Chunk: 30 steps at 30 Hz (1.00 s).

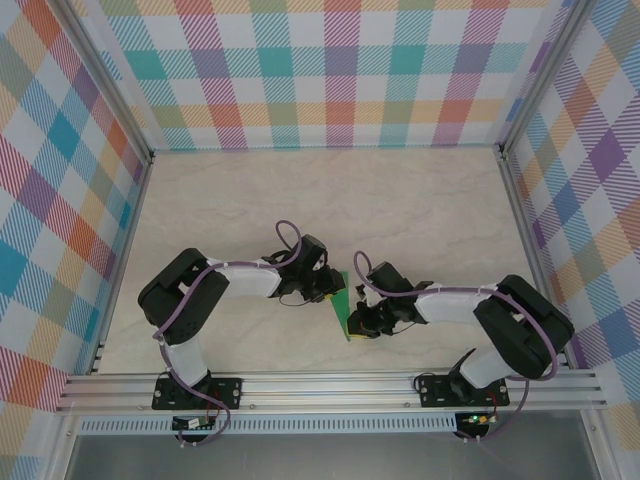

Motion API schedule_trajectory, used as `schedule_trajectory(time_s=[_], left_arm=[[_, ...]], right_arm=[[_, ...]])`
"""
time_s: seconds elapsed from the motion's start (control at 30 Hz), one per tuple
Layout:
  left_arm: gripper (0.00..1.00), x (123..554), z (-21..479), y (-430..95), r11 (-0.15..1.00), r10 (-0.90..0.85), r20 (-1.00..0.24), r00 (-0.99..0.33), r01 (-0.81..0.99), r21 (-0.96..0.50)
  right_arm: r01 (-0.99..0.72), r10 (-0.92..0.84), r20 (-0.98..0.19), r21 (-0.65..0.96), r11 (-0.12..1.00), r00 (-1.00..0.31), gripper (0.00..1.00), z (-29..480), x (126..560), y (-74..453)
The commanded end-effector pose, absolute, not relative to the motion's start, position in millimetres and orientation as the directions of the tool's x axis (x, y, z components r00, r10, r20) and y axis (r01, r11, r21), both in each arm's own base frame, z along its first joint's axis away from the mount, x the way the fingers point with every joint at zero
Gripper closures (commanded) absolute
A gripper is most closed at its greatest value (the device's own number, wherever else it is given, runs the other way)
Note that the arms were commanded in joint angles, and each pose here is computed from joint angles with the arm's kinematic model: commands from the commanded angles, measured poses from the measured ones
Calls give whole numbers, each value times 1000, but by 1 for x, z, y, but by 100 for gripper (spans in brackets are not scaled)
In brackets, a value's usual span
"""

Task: Fold a paper plane with a square sheet of paper (pick it up from the middle)
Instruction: Fold the wing for the fifth time at the center of the table.

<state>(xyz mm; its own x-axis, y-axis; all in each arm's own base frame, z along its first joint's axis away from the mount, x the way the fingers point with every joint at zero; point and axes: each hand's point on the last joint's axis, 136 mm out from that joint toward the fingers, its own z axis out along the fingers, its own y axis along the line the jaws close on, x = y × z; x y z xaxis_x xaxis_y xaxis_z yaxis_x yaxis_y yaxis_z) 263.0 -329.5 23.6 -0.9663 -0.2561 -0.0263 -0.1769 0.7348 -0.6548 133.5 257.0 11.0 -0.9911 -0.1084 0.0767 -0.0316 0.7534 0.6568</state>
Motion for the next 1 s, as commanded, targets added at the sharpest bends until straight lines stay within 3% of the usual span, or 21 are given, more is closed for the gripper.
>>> schedule_trajectory(time_s=[0.0,0.1,0.3,0.4,0.53,0.97], left_arm=[[69,249,-10,-312,810,-255,2,-967,-214,-547],[69,249,-11,-311,813,-253,4,-968,-214,-541],[70,248,-13,-312,814,-247,9,-969,-213,-540],[70,247,-12,-311,815,-245,9,-969,-211,-539],[70,247,-12,-311,816,-244,6,-970,-209,-539],[70,247,-14,-310,820,-246,9,-969,-213,-531]], right_arm=[[-2,-96,148,537,844,-984,85,-4,108,223],[-30,-66,44,565,824,-997,77,24,129,230],[-57,-28,-53,711,701,-998,81,68,159,254],[-40,-37,-22,790,611,-999,89,74,163,276],[8,-22,25,818,576,-999,93,63,170,288],[132,-38,200,767,628,-979,93,1,129,266]])
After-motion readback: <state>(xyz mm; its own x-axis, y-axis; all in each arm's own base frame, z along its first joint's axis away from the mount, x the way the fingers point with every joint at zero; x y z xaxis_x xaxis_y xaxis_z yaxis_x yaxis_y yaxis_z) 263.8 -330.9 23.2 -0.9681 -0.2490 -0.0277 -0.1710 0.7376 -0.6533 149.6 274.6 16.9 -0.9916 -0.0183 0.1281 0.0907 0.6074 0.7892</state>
